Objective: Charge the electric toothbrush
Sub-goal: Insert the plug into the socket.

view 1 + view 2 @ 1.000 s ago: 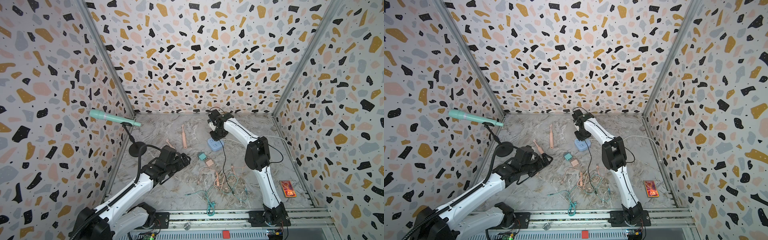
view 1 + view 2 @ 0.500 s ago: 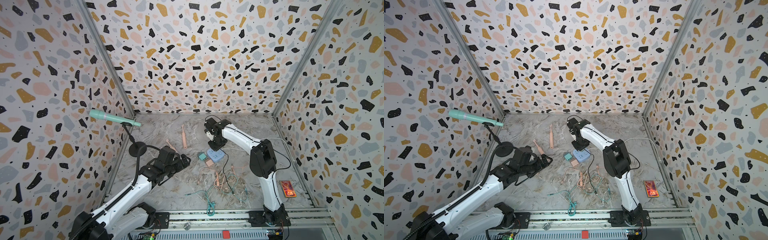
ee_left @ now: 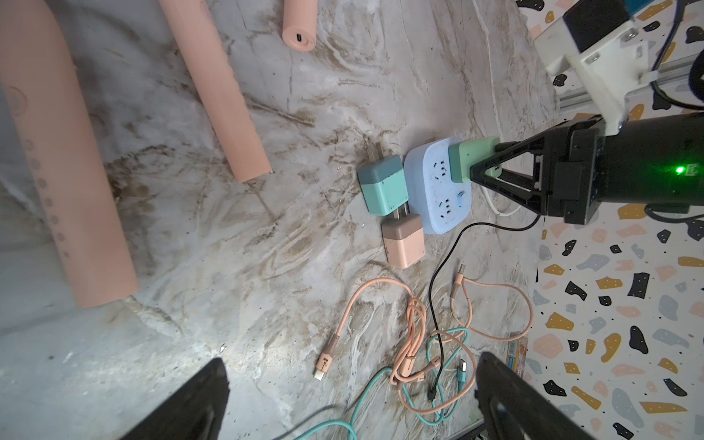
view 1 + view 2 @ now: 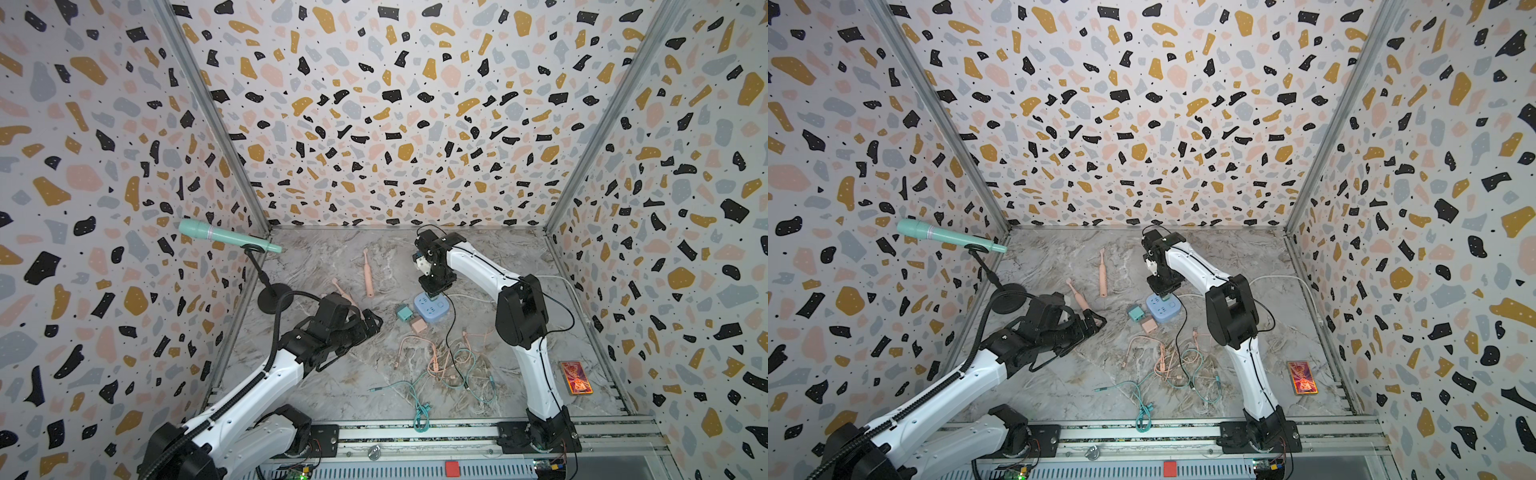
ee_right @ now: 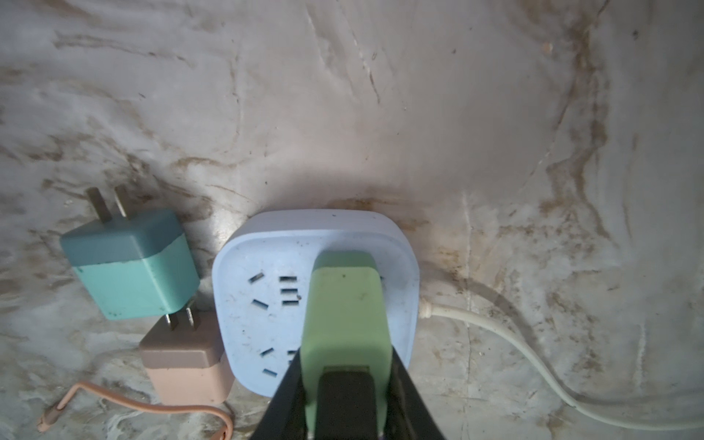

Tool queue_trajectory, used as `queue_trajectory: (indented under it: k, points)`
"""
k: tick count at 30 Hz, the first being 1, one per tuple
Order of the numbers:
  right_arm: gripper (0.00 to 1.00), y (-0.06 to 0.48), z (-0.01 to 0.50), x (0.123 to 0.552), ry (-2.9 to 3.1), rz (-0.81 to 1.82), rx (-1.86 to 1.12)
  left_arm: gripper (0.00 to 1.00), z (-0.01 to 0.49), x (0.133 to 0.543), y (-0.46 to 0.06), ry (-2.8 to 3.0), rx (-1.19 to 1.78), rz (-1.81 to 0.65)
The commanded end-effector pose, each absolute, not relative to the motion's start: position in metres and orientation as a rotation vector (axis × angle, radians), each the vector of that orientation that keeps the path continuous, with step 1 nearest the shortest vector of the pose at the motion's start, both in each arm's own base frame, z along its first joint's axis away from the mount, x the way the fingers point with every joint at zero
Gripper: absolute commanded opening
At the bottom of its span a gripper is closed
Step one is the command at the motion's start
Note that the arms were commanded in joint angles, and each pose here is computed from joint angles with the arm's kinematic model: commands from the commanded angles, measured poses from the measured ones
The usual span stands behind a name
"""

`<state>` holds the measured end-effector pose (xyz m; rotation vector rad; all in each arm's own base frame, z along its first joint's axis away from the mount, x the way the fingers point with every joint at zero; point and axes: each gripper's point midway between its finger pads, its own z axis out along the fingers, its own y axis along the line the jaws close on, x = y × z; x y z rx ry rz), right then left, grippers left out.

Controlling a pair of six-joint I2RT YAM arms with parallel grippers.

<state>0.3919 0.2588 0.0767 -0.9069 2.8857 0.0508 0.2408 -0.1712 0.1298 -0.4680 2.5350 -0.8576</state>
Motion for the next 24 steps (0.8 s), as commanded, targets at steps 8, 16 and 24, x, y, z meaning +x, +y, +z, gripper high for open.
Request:
queue_trajectory:
  k: [8,16,24]
  points:
    - [0.26,0.259,0.105,0.407,2.806,-0.024,-0.860,1.00,0.134,0.241,-0.171,2.534,-0.446,-0.858]
    - [0.74,0.248,0.184,0.421,2.629,0.010,-0.693,1.00,0.146,0.251,-0.177,2.486,-0.452,-0.903]
    - [0.74,0.224,0.229,0.383,2.574,0.038,-0.480,0.99,0.154,0.260,-0.181,2.445,-0.428,-0.916]
